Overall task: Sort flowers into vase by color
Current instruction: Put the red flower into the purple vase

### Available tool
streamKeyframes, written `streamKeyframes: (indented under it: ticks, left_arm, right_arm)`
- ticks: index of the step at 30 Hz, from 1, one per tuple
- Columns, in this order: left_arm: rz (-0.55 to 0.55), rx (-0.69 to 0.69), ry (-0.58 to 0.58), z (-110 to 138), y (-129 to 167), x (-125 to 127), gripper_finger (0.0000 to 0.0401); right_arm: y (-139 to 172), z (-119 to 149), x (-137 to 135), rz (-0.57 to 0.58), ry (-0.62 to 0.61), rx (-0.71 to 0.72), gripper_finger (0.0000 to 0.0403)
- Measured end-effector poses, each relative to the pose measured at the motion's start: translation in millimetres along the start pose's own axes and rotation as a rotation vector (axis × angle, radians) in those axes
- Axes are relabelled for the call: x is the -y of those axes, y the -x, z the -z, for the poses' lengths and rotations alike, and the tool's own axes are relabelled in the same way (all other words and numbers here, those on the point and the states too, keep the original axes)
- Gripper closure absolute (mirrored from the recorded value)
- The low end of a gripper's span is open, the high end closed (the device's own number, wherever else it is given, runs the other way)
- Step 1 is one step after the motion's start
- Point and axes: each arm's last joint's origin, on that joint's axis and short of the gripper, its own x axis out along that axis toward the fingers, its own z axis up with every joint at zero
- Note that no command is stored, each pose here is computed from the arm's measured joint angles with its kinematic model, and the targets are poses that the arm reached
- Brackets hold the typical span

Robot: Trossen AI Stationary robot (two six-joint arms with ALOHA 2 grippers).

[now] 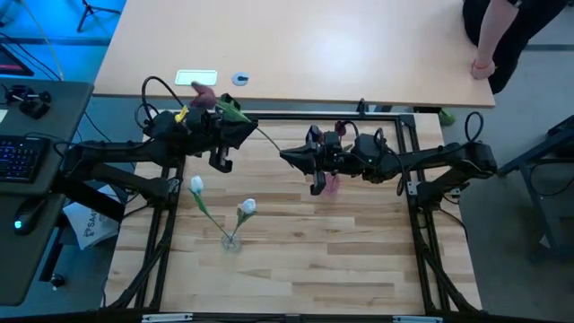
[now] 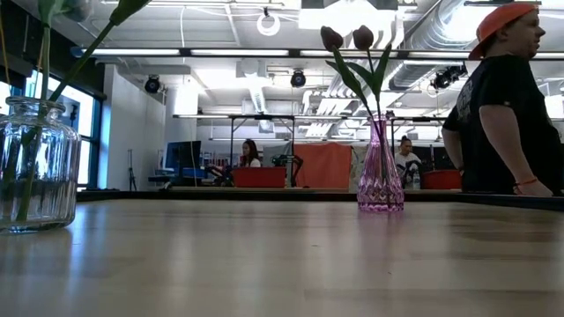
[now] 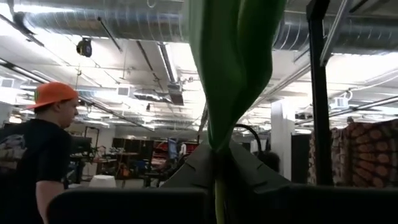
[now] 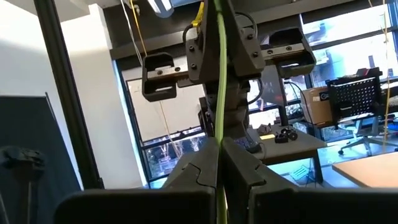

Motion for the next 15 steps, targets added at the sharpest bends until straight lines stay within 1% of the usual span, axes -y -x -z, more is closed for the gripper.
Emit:
streamKeyframes:
  ticks: [4,7,10,12,15]
  left_arm:
    - [-0.006,-0.008,0.020,-2,2,-3,0.0397]
    - [0.006,-0.024,0.035,-5,4,-5,0.0398]
    - [0.010,-0.099,0.046,-7,11,-7,0.0399]
    - [-0.001,-0.158,0.049,-10,17,-8,0.0400]
    - [-0.016,-0.205,0.050,-16,26,-9,0.0400]
  right_arm:
    - [0,-2,-1,-0.044,-0.032,0.009,0.0398]
    - [0,-3,-1,-0.023,-0.092,0.022,0.0378]
    - [1,-6,1,-0.015,-0.109,0.030,0.0340]
    - [3,-9,0,-0.014,-0.110,0.035,0.0309]
    - [7,-17,-2,-0.012,-0.104,0.044,0.0258]
